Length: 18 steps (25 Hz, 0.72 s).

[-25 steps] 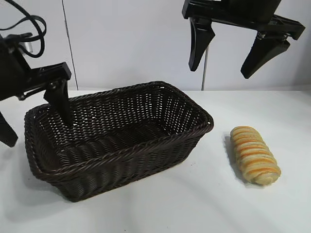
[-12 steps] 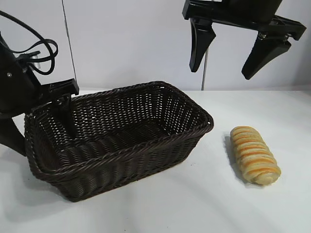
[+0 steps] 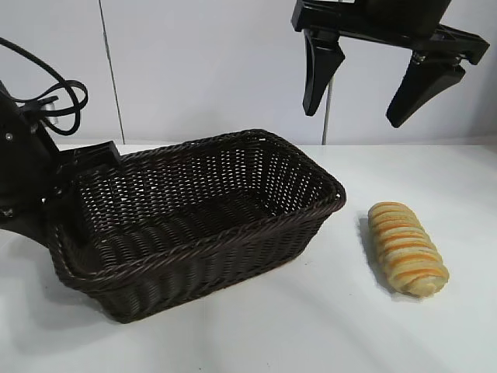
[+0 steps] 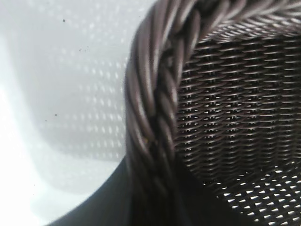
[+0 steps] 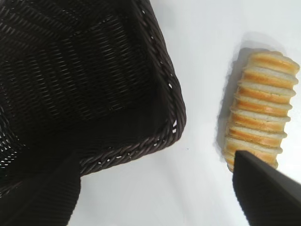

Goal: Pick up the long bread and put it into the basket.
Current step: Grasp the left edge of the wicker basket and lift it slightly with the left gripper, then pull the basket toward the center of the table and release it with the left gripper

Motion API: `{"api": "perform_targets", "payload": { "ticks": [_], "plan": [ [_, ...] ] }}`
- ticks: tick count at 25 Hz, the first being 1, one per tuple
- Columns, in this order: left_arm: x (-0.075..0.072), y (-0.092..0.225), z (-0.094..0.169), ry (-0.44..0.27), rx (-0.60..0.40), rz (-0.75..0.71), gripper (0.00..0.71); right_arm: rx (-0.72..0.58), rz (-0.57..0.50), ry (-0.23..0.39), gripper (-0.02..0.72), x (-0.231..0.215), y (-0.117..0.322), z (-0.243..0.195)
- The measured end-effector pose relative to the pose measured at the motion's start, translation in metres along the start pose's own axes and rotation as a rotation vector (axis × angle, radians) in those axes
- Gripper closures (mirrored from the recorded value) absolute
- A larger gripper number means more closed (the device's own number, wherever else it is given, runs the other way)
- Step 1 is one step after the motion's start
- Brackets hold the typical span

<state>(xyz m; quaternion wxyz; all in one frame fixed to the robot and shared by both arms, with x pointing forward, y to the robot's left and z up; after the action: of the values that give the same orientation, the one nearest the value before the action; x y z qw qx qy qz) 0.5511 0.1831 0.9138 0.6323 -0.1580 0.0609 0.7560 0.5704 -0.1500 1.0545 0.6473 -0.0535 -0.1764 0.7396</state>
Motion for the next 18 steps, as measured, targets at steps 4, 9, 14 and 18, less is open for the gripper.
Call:
{"api": "perform_targets", "payload": {
  "ticks": [4,9,14,18],
  "plan": [
    [0.005,-0.002,0.002,0.015,0.013,-0.001,0.611,0.000,-0.001,-0.001,0.071,0.000,0.000,0.000],
    [0.017,-0.004,0.007,0.085,0.063,-0.009,0.611,0.000,-0.001,-0.001,0.071,0.000,0.000,0.000],
    [0.020,-0.008,0.017,0.124,0.120,-0.099,0.613,-0.002,-0.001,-0.001,0.071,0.000,0.000,0.000],
    [0.012,-0.019,0.030,0.132,0.115,-0.163,0.613,-0.002,0.000,-0.002,0.071,0.000,0.000,0.000]
  ]
}}
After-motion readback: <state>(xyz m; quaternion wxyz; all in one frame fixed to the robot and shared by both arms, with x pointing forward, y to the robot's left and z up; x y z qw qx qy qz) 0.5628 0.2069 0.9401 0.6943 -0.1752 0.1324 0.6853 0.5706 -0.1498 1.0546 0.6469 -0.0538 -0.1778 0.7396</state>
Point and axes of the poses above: a point on each arm's last joint axis where the gripper is mounted, z pointing back along that axis away from the gripper, x along the wrist's bending axis when the last joint is at zero, y = z × x, the point moved 2 cm from there along -z, pointing out along that axis toward the gripper, and after that the axes turned 1 degree about z, right-handed, at the moved point
